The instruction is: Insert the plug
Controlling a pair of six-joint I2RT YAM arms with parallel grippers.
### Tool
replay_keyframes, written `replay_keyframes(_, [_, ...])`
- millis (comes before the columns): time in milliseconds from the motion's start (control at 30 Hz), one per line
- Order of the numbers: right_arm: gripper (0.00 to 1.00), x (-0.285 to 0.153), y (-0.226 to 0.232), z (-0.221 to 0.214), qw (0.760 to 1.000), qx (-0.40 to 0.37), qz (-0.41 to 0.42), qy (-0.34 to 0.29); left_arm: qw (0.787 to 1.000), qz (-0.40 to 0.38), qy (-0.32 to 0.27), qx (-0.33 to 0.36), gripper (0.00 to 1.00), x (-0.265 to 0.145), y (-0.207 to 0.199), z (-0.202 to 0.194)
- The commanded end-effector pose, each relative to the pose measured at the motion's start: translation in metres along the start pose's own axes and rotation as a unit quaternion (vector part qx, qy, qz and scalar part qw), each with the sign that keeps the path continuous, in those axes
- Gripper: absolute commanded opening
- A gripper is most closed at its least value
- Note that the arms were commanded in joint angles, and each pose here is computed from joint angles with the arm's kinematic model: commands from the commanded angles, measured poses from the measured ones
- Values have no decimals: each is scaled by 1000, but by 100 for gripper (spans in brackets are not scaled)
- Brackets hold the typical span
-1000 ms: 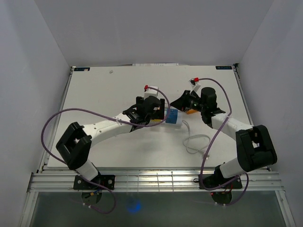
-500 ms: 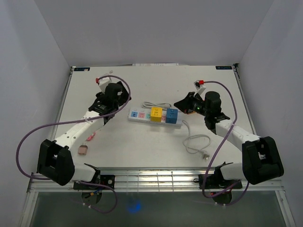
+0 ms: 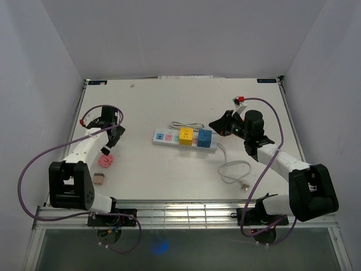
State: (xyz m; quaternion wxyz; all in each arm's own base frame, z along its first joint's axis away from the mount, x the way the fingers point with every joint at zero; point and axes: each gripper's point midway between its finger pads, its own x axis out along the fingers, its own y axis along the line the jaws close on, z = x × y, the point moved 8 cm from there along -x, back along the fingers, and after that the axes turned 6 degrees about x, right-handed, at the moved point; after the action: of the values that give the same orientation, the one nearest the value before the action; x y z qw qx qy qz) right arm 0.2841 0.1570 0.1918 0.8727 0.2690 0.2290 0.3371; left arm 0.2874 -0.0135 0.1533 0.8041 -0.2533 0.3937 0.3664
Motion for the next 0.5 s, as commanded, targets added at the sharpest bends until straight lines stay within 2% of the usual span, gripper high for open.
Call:
replay_keyframes(0, [10,0,0,4,1000,-5,5,-12,998,16,-36,-48,97,-27,26,8])
replay_keyframes(133, [10,0,-3,4,1000,-4,-1,-12,996,30,-58,-53,98,-43,46,9])
replay_keyframes(300, [10,0,-6,2,1000,1,-4,-10,998,9,-41,-45,98,-56,53,6])
replay_keyframes(467, [10,0,-7,2,1000,3,-3,-8,994,23,-15,-104,98,-56,59,-4])
